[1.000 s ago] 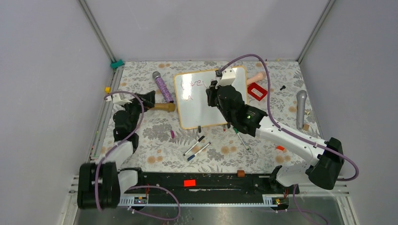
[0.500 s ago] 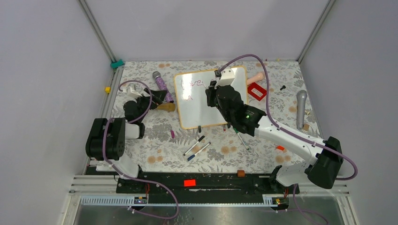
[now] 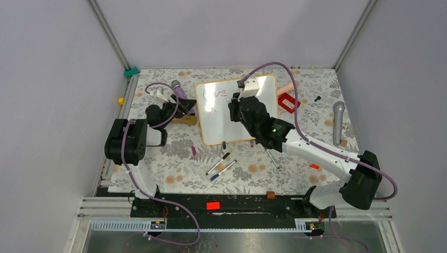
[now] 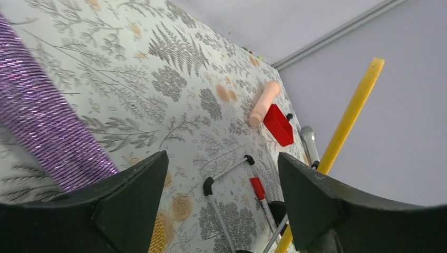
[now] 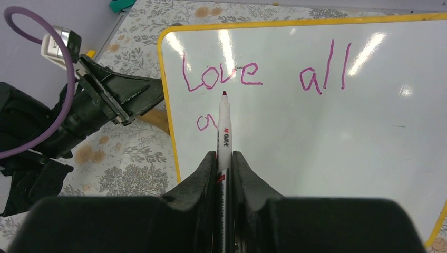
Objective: Write a sentence on the whiteboard
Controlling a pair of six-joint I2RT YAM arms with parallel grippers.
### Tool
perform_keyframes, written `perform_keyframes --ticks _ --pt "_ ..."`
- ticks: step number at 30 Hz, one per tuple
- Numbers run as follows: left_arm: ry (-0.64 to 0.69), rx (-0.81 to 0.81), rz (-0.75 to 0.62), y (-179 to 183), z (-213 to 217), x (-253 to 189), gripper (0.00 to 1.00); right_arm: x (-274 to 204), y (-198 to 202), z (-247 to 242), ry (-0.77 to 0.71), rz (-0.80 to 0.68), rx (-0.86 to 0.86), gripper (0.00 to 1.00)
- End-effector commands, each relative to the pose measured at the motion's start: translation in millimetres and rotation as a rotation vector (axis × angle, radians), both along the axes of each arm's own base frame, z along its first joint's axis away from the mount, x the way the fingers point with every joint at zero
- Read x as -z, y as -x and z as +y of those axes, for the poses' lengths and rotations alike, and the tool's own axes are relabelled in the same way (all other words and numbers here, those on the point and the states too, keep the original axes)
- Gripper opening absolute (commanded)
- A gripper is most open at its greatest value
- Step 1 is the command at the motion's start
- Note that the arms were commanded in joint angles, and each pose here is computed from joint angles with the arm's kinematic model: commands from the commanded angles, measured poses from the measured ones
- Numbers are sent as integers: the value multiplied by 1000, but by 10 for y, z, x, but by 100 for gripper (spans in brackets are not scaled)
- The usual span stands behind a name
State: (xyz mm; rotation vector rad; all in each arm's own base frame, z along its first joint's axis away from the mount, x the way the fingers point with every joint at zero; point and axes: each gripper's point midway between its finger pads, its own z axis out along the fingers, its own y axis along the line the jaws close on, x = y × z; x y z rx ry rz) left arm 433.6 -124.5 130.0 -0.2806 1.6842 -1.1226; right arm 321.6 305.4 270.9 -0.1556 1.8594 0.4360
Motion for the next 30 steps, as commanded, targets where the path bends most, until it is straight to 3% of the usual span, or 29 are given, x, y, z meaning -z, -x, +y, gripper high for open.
perform_keyframes --ticks 1,12,15,19,21,25,30 --pt "-1 102 -19 -50 -229 -27 76 -19 -40 66 -28 5 -8 0" --pt "-6 223 31 -74 -497 101 63 99 -24 175 -22 42 -47 0" --pt "6 276 33 -70 -577 116 51 125 -14 190 -20 48 -55 0" --pt "65 360 15 -61 -671 65 21 150 -3 186 -20 54 -58 0" --pt "88 382 -1 -48 -690 25 12 163 3 188 -19 58 -61 0" --pt "86 397 0 -35 -706 22 1 167 11 207 -21 61 -71 0" --pt "125 467 -22 13 -760 -44 0 179 17 231 -23 66 -81 0"
